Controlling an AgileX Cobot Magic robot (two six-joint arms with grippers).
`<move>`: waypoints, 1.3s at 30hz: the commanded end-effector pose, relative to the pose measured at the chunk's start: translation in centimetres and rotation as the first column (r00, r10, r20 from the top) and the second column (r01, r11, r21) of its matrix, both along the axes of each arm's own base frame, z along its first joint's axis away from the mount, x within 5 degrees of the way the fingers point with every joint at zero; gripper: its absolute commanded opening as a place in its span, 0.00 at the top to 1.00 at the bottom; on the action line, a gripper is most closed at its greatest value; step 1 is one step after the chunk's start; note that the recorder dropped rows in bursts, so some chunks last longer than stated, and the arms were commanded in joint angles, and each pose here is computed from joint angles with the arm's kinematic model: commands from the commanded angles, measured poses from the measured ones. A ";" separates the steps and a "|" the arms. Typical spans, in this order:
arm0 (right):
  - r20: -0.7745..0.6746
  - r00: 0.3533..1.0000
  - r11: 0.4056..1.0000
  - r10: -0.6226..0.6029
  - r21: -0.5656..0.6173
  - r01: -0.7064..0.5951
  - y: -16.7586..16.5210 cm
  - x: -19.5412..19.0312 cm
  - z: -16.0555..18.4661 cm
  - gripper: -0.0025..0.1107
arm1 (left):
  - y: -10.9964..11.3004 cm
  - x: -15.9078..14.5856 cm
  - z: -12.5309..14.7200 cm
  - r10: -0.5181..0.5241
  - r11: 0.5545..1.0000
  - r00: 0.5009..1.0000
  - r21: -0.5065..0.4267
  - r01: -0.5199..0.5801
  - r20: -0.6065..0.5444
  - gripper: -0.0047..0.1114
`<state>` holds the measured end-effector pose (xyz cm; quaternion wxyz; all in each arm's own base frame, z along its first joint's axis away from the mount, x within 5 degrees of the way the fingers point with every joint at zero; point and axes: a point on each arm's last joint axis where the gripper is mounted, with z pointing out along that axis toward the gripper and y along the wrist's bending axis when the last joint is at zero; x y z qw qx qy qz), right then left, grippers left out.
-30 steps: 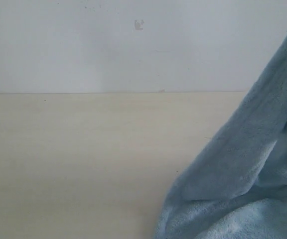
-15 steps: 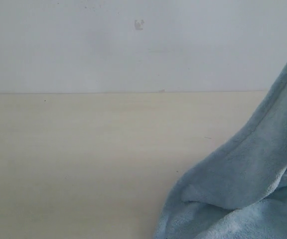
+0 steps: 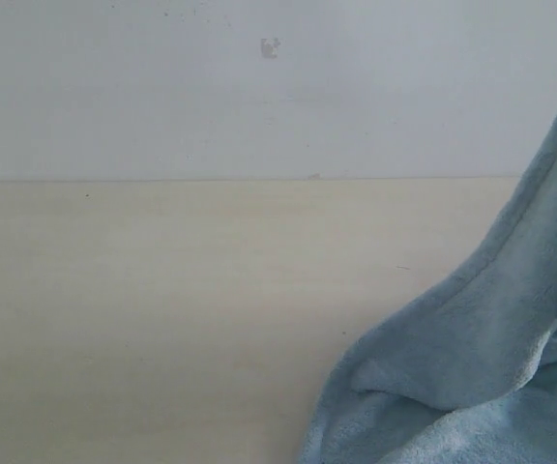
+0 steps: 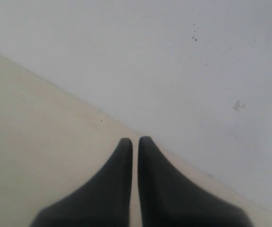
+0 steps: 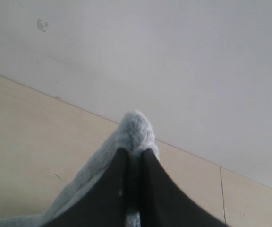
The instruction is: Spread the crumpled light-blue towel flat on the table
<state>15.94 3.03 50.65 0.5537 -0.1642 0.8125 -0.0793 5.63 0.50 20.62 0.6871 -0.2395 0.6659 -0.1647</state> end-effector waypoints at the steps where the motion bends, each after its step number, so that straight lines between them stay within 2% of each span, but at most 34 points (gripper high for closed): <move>1: 0.003 1.000 1.000 0.007 -0.004 -0.007 0.0 -0.1 0.0 0.98 | -0.3 0.0 -0.3 -0.035 0.979 0.999 -0.202 0.034 -0.002 0.92; 4: 0.001 1.000 1.000 0.006 -0.005 -0.006 0.0 -0.1 0.0 0.98 | -1.5 0.0 -1.1 -0.155 0.913 0.985 -0.391 0.116 -0.070 0.92; 5: 0.001 1.000 1.000 0.006 -0.005 -0.006 0.0 -0.1 0.0 0.98 | -1.9 -0.1 -1.1 -0.204 0.909 0.976 -0.384 0.160 -0.078 0.92; 7: 0.000 1.000 1.000 0.008 -0.002 -0.008 0.0 -0.1 0.0 0.98 | -3.1 -0.4 -0.1 -0.330 0.897 0.943 -0.325 0.299 -0.043 0.92; 9: 0.000 1.000 1.000 0.009 0.000 -0.009 0.1 -0.1 0.0 0.98 | -4.0 -0.7 1.2 -0.426 0.862 0.904 -0.288 0.418 0.037 0.92; 12: -0.003 1.000 1.000 0.016 0.006 -0.016 0.1 -0.1 0.0 0.98 | -4.5 -1.1 2.6 -0.474 0.848 0.877 -0.228 0.479 0.080 0.92; 17: -0.012 1.000 1.000 0.019 0.007 -0.019 0.2 -0.1 -0.1 0.98 | -4.9 -0.9 4.0 -0.534 0.837 0.845 -0.134 0.530 0.002 0.92; 21: -0.012 1.000 1.000 0.021 0.001 -0.021 0.2 -0.1 -0.1 0.98 | -5.7 -1.0 7.1 -0.622 0.783 0.780 -0.031 0.621 -0.072 0.92; 23: -0.012 1.000 1.000 0.021 0.001 -0.021 0.2 -0.1 -0.1 0.98 | -5.5 -0.6 8.7 -0.611 0.779 0.776 0.059 0.625 -0.154 0.92; 26: -0.012 1.000 1.000 0.024 -0.007 -0.024 0.2 -0.1 -0.1 0.98 | -4.9 0.9 9.7 -0.557 0.787 0.779 0.116 0.606 -0.288 0.92; 28: -0.012 1.000 1.000 0.024 -0.007 -0.024 0.2 -0.1 -0.1 0.98 | -4.8 2.0 9.6 -0.560 0.772 0.752 0.108 0.626 -0.348 0.92; 30: -0.011 1.000 1.000 0.026 -0.009 -0.026 0.2 -0.1 -0.1 0.98 | -5.1 3.0 9.2 -0.600 0.737 0.701 0.076 0.672 -0.385 0.90; 32: -0.011 1.000 1.000 0.027 -0.014 -0.028 0.2 -0.1 -0.1 0.98 | -5.5 4.1 8.6 -0.651 0.686 0.637 0.040 0.727 -0.413 0.84; 34: -0.011 1.000 0.999 0.029 -0.017 -0.029 0.2 -0.1 -0.1 0.98 | -5.9 5.3 8.1 -0.685 0.655 0.589 -0.009 0.756 -0.429 0.76; 36: -0.011 1.000 0.999 0.029 -0.017 -0.029 0.2 -0.1 -0.1 0.98 | -6.2 6.6 7.6 -0.712 0.631 0.555 -0.047 0.774 -0.431 0.68; 39: -0.011 1.000 0.999 0.029 -0.017 -0.029 0.2 -0.1 -0.1 0.98 | -6.7 8.4 6.6 -0.739 0.598 0.506 -0.088 0.797 -0.444 0.65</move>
